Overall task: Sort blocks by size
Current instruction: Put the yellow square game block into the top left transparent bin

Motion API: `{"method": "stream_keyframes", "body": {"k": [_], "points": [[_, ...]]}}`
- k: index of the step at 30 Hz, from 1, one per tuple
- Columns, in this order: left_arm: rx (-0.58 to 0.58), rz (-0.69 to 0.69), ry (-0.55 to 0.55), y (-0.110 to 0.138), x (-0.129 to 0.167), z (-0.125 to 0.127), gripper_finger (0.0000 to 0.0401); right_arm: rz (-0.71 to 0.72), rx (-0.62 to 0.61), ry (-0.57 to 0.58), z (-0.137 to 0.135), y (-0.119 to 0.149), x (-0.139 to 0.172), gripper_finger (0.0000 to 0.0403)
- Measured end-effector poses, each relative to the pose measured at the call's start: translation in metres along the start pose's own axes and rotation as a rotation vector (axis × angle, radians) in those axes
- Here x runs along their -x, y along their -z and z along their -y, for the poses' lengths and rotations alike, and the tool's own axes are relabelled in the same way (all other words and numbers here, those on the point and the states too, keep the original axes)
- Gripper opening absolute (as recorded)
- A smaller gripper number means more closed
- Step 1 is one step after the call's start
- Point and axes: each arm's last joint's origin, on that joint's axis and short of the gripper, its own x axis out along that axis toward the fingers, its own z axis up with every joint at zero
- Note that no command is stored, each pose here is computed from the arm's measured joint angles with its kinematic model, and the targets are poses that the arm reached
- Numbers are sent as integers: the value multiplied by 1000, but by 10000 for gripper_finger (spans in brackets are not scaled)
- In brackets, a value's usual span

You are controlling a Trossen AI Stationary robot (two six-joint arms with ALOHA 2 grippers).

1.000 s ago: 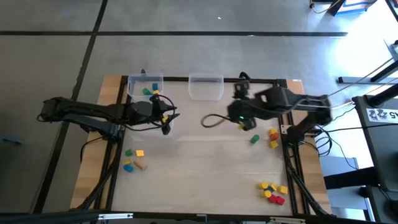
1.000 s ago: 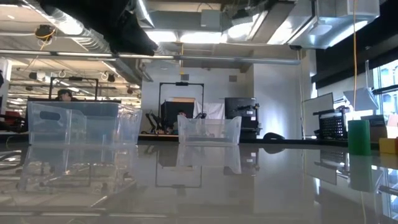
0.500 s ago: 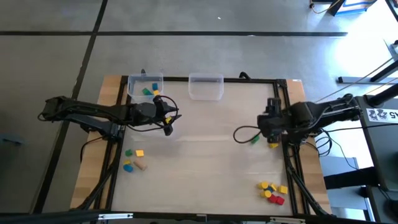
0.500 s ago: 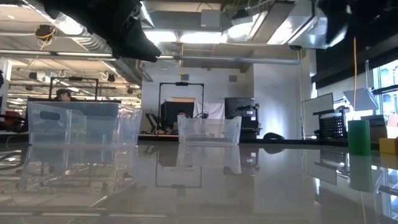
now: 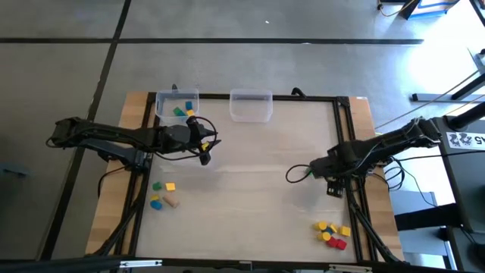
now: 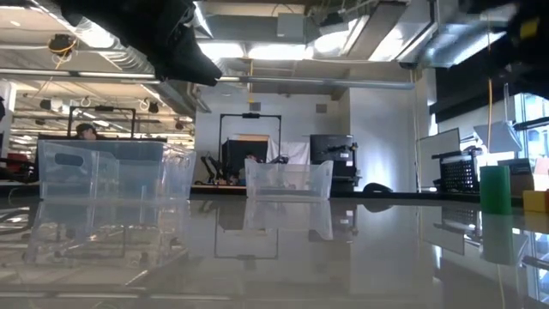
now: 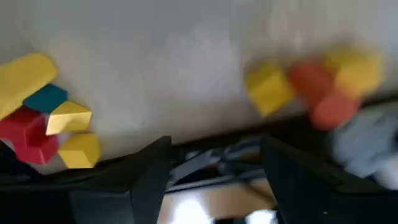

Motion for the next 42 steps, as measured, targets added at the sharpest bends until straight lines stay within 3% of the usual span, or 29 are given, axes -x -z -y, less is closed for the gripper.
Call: {"method": "stream_keyframes", "body": {"k": [6, 11, 30, 42], "points": [[-7, -1, 0, 0, 0, 0, 155, -56, -259, 9, 8, -1, -33, 250], [-8, -3, 0, 0, 0, 0, 155, 41, -356, 98, 9, -6, -33, 250], [-19, -10, -1, 1, 0, 0, 155, -26, -413, 292, 4, -26, -55, 250], [-24, -14, -1, 1, 0, 0, 155, -1, -380, 250, 0, -33, -59, 250]]}}
